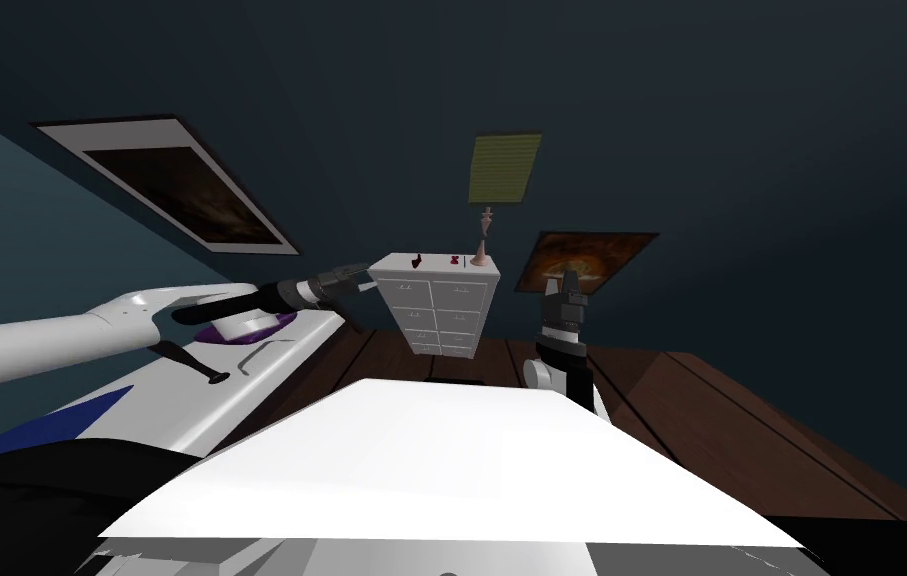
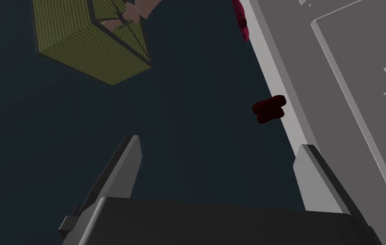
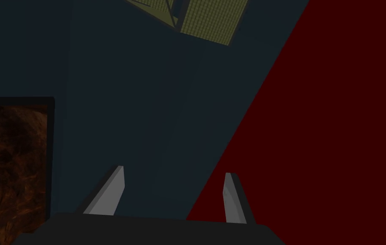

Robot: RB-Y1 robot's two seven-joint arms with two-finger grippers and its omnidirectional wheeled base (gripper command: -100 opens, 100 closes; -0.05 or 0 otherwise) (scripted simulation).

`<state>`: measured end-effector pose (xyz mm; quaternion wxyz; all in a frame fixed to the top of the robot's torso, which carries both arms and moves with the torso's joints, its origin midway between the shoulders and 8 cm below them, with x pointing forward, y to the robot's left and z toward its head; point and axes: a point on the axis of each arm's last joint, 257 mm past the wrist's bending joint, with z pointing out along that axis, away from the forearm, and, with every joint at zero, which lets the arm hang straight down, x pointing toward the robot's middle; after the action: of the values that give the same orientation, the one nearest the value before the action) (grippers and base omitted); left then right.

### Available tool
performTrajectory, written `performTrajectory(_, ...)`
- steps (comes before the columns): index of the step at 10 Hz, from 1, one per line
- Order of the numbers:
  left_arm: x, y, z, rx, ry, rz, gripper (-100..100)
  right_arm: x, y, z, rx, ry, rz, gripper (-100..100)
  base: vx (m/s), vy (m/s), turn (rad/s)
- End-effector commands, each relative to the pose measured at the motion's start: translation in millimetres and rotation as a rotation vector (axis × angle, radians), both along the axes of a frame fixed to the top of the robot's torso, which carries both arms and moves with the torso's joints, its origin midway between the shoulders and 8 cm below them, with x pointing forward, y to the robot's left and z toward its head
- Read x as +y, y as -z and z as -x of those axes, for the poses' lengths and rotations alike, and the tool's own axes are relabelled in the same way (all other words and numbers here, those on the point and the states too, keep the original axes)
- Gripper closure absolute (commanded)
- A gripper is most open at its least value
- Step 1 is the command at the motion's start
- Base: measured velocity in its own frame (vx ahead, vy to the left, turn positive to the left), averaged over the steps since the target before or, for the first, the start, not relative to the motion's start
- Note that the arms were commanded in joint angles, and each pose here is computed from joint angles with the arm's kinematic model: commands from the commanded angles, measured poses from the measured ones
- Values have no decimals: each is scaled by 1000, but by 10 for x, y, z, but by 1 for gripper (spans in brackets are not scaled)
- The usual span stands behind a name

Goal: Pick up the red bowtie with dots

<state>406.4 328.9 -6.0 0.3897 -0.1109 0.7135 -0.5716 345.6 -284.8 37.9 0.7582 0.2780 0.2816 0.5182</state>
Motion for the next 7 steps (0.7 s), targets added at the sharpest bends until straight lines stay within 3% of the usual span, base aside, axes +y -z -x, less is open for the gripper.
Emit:
performTrajectory(1,7,-20,-32,14,12,-29,-100,0,0,0,0,0,0,0,28,-10,-2)
performTrajectory(2,-24,-24,-41,19,24,-49,-100,0,0,0,0,0,0,0,13,-4,2)
performTrajectory(3,72,-52,-90,34,12,-53,-100,0,0,0,0,0,0,0,28,-9,-6)
performTrajectory(5,0,-60,-112,43,37,-95,-100,0,0,0,0,0,0,0,22,-8,0)
performTrajectory(6,83,-91,-164,59,26,-105,-100,0,0,0,0,0,0,0,34,-13,-2)
performTrajectory(7,24,-96,-181,65,46,-137,-100,0,0,0,0,0,0,0,39,-16,3)
